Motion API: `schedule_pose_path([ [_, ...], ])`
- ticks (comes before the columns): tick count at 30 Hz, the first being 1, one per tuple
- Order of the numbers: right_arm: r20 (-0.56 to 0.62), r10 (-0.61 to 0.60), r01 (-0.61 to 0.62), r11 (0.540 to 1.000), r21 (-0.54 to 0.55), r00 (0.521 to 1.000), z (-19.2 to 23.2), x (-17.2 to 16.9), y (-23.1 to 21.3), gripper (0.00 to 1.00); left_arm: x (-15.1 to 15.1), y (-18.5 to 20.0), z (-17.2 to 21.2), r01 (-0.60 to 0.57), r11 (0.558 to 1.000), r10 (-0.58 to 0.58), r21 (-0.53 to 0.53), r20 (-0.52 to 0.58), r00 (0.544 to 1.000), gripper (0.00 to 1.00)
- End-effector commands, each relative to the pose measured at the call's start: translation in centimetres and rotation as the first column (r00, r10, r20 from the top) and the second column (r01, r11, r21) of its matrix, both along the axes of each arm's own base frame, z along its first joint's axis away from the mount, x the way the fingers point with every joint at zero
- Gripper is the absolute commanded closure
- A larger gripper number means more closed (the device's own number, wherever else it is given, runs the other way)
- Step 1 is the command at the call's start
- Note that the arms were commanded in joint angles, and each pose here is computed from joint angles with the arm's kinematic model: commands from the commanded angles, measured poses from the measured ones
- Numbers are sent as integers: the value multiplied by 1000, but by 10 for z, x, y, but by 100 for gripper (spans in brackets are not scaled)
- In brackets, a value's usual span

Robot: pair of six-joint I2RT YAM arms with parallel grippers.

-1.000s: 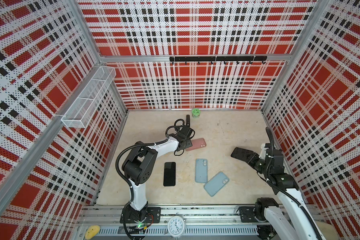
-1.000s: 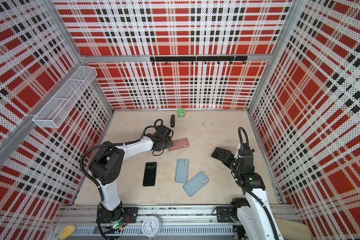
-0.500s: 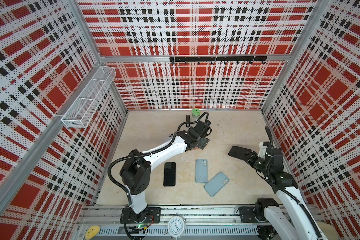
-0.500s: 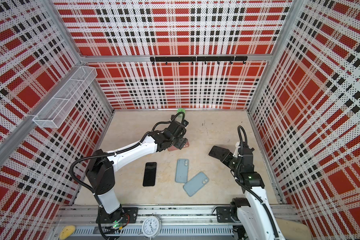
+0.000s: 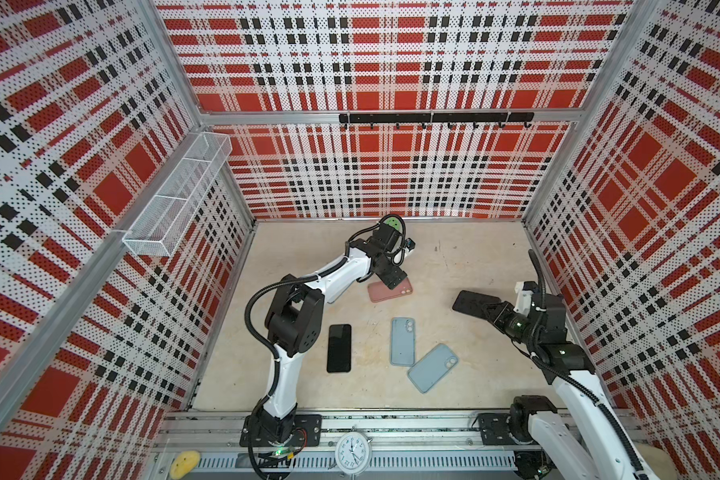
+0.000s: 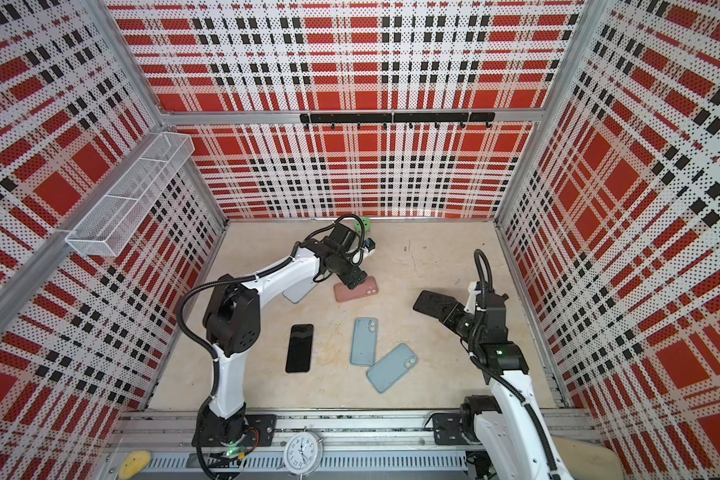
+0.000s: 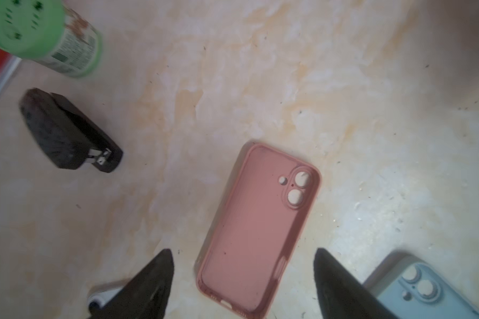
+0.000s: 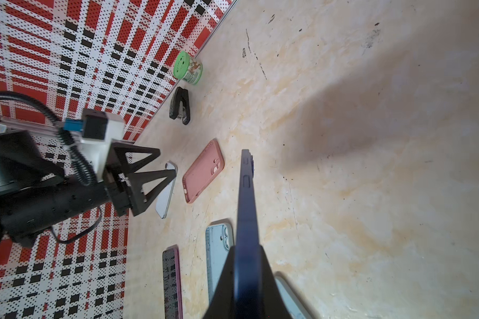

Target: Put the phone into the phone case

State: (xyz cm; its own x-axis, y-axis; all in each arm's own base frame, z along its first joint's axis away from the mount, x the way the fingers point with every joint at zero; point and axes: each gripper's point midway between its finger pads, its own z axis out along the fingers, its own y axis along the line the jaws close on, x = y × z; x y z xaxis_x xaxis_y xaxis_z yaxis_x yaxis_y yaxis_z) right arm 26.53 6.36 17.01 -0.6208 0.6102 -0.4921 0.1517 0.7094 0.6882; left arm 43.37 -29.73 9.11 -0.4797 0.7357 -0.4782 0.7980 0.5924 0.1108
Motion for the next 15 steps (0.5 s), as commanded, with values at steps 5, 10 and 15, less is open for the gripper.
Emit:
schedule_pose_path([
  [5,100,19,-19,1000,1,995,28,14,3,100,10,9,-42,15,1000,-12,25,-115,993,25],
  [10,93,17,-19,1000,17,996,24,13,4,100,21,11,-50,-38,999,36,-12,-148,988,31],
  [15,92,8,-10,1000,17,996,23,12,2,100,16,14,-63,-32,998,43,60,-191,981,45],
])
